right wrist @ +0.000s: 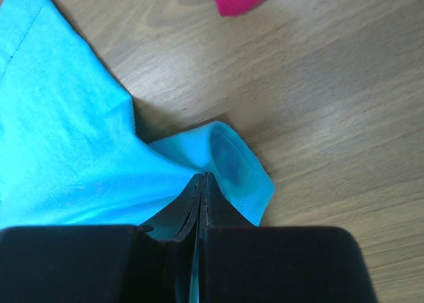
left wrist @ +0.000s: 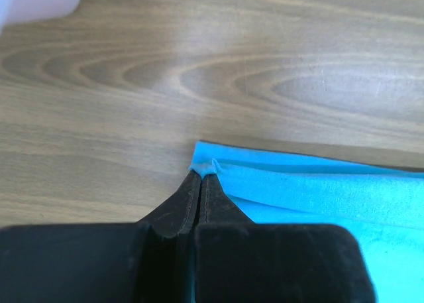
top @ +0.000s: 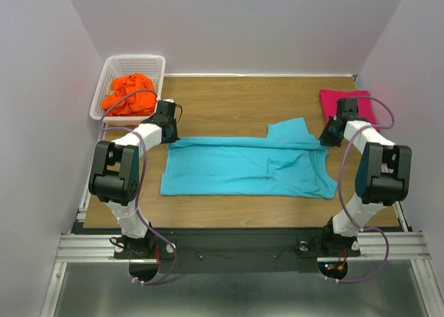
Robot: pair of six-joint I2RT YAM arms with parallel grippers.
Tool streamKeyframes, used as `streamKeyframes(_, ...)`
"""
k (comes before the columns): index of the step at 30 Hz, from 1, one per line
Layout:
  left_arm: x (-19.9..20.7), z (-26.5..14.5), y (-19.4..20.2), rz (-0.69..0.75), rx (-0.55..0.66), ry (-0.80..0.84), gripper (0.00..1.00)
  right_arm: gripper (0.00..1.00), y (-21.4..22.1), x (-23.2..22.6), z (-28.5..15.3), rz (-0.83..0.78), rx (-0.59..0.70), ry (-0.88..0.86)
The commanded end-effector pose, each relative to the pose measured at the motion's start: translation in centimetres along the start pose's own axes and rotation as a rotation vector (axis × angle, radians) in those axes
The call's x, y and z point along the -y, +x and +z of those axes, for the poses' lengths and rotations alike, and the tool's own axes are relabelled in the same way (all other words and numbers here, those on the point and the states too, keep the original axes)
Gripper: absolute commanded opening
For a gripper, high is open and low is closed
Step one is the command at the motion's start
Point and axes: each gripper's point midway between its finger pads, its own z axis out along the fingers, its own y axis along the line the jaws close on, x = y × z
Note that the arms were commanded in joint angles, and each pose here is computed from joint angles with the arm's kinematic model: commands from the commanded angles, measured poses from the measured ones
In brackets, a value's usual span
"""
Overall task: Fold and stack the t-shirts
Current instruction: Fold the tshirt
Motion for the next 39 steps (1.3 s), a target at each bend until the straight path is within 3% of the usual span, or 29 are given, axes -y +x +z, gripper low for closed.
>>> streamKeyframes(1,-0.4,-1.3,-0.7,-0.028,0.055,-0.014,0.00,0.01,-1.5,0.4,-0.9,0.038,0.073,0.018)
streamKeyframes(7,-0.1,-1.7,0.9,-0.053,0.050,-0.008,0.03,0.01,-0.9,0.8,-1.1,0.068,0.080,0.029)
streamKeyframes(13,-0.1,-2.8,1.2,-0.072,0.085,0.001,0.16,0.01,-1.0,0.8,-1.8,0.064,0.096,0.019)
streamKeyframes(18,-0.2,-3.6,1.2,-0.076,0.107,0.005,0.53,0.09,-0.5,0.9,-2.2,0.063,0.097,0.019)
streamKeyframes(20,-0.1,-4.5,1.0,-0.073,0.128,0.019,0.70,0.17,-0.8,0.8,-3.0,0.049,0.114,0.003)
streamKeyframes(23,0.1,-5.8,0.6,-0.074,0.164,0.039,0.84,0.33,-1.1,0.4,-4.4,0.028,0.142,-0.027)
streamKeyframes(25,0.6,-6.5,0.4,-0.074,0.180,0.064,0.89,0.39,-1.5,-0.1,-5.1,0.008,0.160,-0.056)
streamKeyframes(30,3.3,-8.3,-1.8,-0.042,0.242,0.148,0.89,0.41,-2.8,-2.5,-5.2,-0.085,0.160,-0.149)
streamKeyframes(34,7.6,-8.5,-3.1,0.019,0.248,0.222,0.89,0.41,-3.9,-5.3,-3.7,-0.135,0.142,-0.223)
streamKeyframes(38,13.6,-9.1,-6.2,0.070,0.287,0.319,0.89,0.41,-5.0,-7.5,-1.7,-0.181,0.138,-0.250)
streamKeyframes(39,15.7,-8.3,-5.4,0.101,0.259,0.348,0.89,0.41,-6.1,-8.3,-1.7,-0.189,0.164,-0.259)
